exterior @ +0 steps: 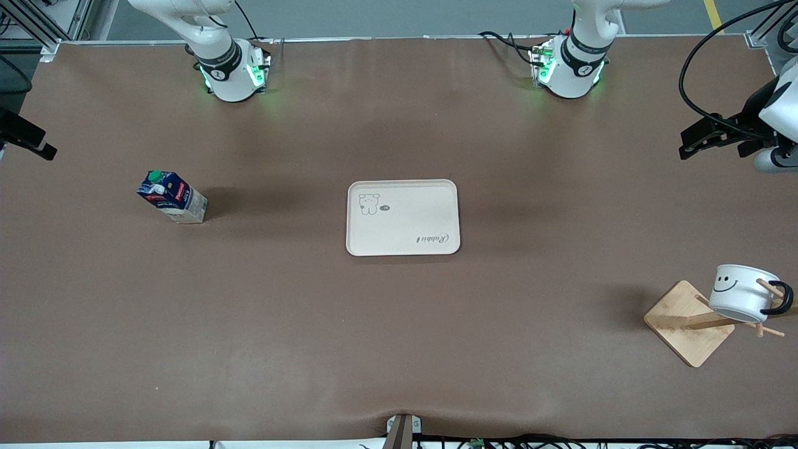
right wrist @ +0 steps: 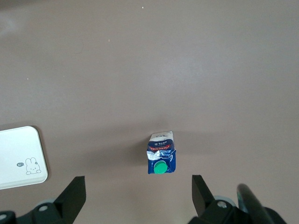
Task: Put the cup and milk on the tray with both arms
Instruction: 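Move the left gripper toward the white mug on the wooden stand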
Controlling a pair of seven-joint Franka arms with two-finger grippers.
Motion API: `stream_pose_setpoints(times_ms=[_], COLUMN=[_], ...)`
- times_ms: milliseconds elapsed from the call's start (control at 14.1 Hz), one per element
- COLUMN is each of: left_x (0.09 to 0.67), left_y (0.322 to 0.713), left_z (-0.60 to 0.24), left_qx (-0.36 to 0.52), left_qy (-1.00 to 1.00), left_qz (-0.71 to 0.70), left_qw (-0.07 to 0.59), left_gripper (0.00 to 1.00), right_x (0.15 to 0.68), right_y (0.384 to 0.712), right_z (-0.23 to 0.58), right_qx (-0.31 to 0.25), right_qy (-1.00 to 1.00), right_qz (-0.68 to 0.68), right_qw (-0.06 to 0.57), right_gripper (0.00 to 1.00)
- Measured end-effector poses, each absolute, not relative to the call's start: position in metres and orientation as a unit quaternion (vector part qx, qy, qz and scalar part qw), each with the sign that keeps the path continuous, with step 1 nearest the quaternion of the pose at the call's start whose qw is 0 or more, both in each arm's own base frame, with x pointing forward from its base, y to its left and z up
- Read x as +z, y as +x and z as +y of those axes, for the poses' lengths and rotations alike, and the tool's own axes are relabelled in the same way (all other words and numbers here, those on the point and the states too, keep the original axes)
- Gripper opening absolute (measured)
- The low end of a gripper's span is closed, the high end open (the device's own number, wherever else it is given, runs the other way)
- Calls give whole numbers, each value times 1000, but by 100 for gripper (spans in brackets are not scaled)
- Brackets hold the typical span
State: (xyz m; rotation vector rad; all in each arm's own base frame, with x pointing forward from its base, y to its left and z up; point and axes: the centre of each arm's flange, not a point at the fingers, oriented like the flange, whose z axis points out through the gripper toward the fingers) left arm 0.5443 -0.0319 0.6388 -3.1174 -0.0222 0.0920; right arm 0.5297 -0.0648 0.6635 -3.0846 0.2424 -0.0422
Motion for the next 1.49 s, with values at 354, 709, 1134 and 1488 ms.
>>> stream_pose_setpoints(times_ms=[354, 709, 1134, 1488], left_x=[642, 645, 641, 633], left_y=[547, 552, 555, 560], left_z=[-32, -32, -23, -21], left_qx=[25, 20, 24, 30], left_qy=[-1000, -1000, -1000, -999], left_qz=[-7, -7, -14, -15], left_qw=[11, 11, 11, 19], left_gripper=[100, 100, 100, 100], right_x=[662, 656, 641, 634], right_y=[530, 534, 543, 549], right_z=[-65, -65, -65, -64], right_qx=[-13, -7, 5, 11], right_qy=[-997, -997, -997, -997], right_qz=[78, 78, 78, 78], right_qw=[24, 23, 23, 22], right_gripper=[100, 100, 100, 100])
